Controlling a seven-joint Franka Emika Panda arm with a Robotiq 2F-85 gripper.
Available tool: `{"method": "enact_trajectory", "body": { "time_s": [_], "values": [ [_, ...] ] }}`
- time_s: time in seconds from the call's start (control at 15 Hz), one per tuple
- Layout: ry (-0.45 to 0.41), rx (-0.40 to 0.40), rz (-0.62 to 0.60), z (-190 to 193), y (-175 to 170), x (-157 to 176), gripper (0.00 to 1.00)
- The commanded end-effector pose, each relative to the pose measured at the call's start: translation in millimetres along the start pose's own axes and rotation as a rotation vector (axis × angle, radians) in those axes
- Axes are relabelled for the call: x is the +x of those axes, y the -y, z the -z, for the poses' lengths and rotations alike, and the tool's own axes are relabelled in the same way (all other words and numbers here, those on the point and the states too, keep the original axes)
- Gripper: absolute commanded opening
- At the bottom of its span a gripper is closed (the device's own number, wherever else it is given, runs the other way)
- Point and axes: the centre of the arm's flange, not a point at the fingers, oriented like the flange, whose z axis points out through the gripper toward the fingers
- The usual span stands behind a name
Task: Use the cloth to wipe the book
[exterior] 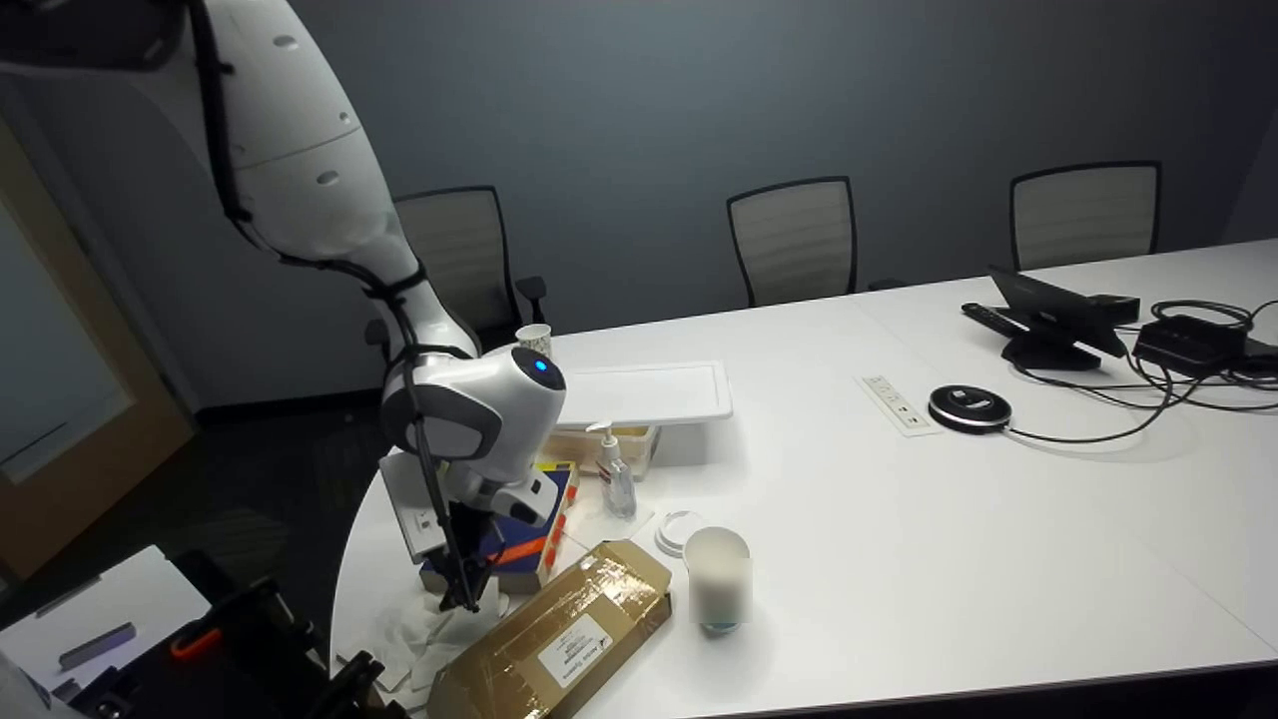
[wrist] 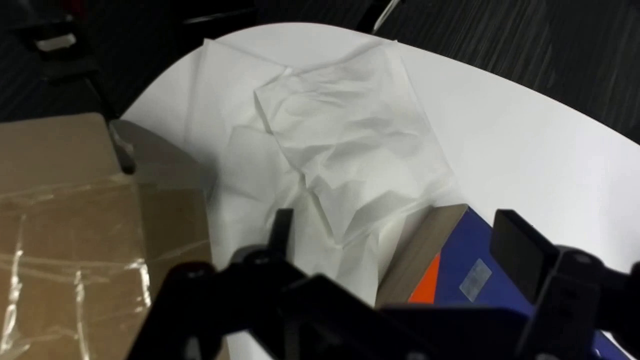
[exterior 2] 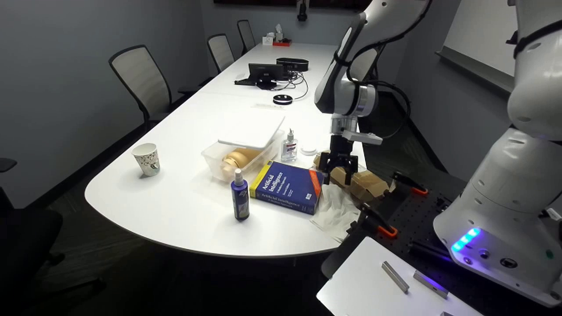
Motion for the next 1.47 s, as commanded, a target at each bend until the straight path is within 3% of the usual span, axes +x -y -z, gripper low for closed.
{"method": "enact_trajectory", "body": {
  "time_s": [0.0,0.6,0.67,0.8,1.4],
  "values": [
    [0.023,0.026,-0.044,-31,-5,16,1.00],
    [-0.050,-0.116,-0.185,-77,5,21,0.99],
    [-0.063,-0.137,-0.205,-80,8,21,0.75],
    [-0.084,-0.177,-0.236,-85,13,22,0.70],
    [-0.107,-0.281,-0.298,-79,23,15,0.04]
  ]
}}
